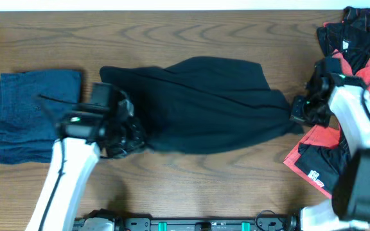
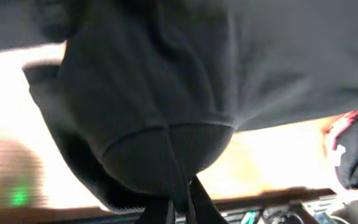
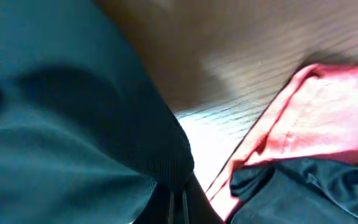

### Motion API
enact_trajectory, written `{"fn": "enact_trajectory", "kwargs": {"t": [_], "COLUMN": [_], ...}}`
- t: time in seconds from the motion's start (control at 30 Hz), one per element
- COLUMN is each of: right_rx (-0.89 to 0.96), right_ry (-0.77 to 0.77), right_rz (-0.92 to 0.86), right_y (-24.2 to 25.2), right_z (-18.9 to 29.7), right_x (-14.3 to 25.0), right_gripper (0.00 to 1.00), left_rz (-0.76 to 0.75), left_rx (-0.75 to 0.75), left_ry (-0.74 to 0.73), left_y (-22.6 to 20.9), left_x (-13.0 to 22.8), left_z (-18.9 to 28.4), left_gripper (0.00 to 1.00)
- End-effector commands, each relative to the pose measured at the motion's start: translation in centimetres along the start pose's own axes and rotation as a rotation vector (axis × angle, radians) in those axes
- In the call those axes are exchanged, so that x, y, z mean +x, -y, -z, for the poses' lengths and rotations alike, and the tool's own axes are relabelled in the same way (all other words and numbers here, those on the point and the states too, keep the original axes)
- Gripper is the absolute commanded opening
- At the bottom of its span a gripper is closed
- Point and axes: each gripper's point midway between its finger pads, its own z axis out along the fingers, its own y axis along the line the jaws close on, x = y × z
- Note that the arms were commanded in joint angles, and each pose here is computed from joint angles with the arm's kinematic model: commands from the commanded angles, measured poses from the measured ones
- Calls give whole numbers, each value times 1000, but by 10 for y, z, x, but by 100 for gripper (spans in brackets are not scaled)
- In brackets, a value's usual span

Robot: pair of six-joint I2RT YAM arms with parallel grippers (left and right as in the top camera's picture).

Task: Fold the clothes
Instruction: 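Lift the shirt with both grippers and stretch it wide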

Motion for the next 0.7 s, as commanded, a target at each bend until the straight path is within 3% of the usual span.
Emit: {"fn": "enact_trajectory", "kwargs": {"t": [0.0, 0.4, 0.57, 0.67], "right_rx": [-94, -223, -227, -232], "right_ry": [179, 764, 907, 927], "right_rz": [50, 106, 103, 105], "right_y": [-12, -18, -15, -18], "right_z": [58, 236, 281, 287], "right_x": [-8, 18, 21, 12], "right_gripper": [1, 1, 1, 1], "left_rz": [-146, -171, -188, -196], "left_rx": [36, 124, 131, 137], "left_ry": [147, 651, 807, 826], "left_y": [15, 37, 41, 44], "left_x": [-13, -14, -20, -33], "left_z": [54, 207, 241, 243], "left_gripper": [6, 6, 6, 6]}}
